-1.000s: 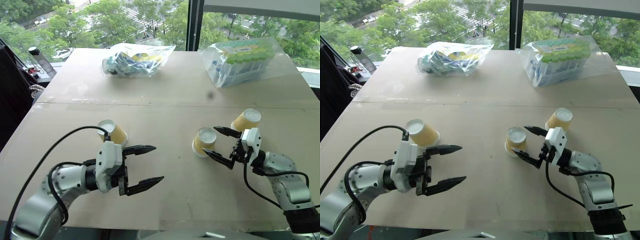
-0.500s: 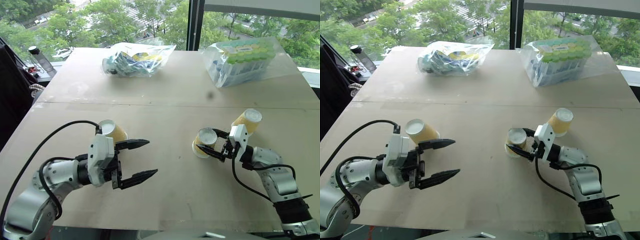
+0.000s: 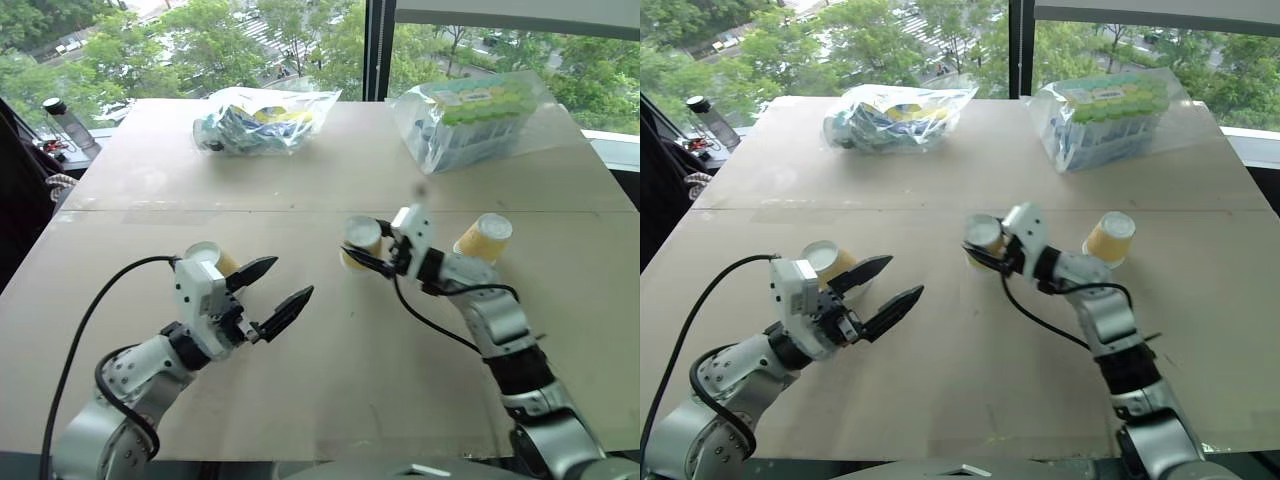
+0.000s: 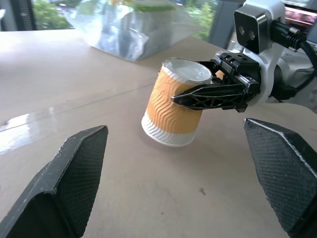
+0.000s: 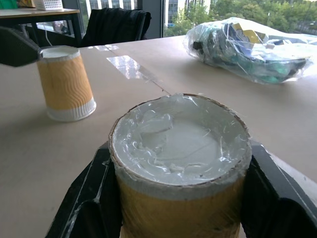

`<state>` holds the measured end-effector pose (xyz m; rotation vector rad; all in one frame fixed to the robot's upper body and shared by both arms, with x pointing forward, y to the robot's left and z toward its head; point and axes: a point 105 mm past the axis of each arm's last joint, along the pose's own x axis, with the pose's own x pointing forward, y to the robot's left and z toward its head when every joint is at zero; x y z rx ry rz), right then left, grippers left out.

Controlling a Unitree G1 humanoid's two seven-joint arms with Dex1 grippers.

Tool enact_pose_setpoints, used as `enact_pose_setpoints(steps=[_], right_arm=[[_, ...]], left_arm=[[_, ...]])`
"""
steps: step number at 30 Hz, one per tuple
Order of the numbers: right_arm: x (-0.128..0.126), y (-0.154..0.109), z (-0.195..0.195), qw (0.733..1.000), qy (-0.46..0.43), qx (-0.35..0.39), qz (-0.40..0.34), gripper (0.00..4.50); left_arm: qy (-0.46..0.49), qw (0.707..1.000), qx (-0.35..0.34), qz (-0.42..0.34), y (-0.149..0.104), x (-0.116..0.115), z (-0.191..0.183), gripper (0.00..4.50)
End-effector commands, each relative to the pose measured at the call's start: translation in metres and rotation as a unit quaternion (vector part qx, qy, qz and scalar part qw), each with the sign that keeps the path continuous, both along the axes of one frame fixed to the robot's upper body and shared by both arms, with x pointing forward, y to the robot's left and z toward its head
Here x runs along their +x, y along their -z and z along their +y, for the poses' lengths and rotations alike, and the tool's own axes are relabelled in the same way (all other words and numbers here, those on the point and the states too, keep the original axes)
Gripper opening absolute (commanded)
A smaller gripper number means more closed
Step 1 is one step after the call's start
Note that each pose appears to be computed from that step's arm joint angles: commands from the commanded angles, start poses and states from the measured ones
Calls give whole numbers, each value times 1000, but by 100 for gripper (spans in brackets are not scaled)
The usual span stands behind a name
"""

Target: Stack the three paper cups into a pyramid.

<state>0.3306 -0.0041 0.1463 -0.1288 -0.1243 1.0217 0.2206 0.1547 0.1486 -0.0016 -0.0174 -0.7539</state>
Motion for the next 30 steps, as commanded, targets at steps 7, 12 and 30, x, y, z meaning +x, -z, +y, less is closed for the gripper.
enact_pose_setpoints(steps=[7, 12, 30], right_arm=[[24, 9, -3, 998, 50, -18, 25, 447], [19, -5, -19, 998, 60, -2, 0, 447], [-21, -16, -190, 935, 342, -32, -92, 447]], left_arm=[[-19, 999, 17, -20, -1, -4, -9, 450], [-2, 999, 21, -23, -2, -6, -14, 450], [191, 980, 46, -31, -26, 1, -69, 450]])
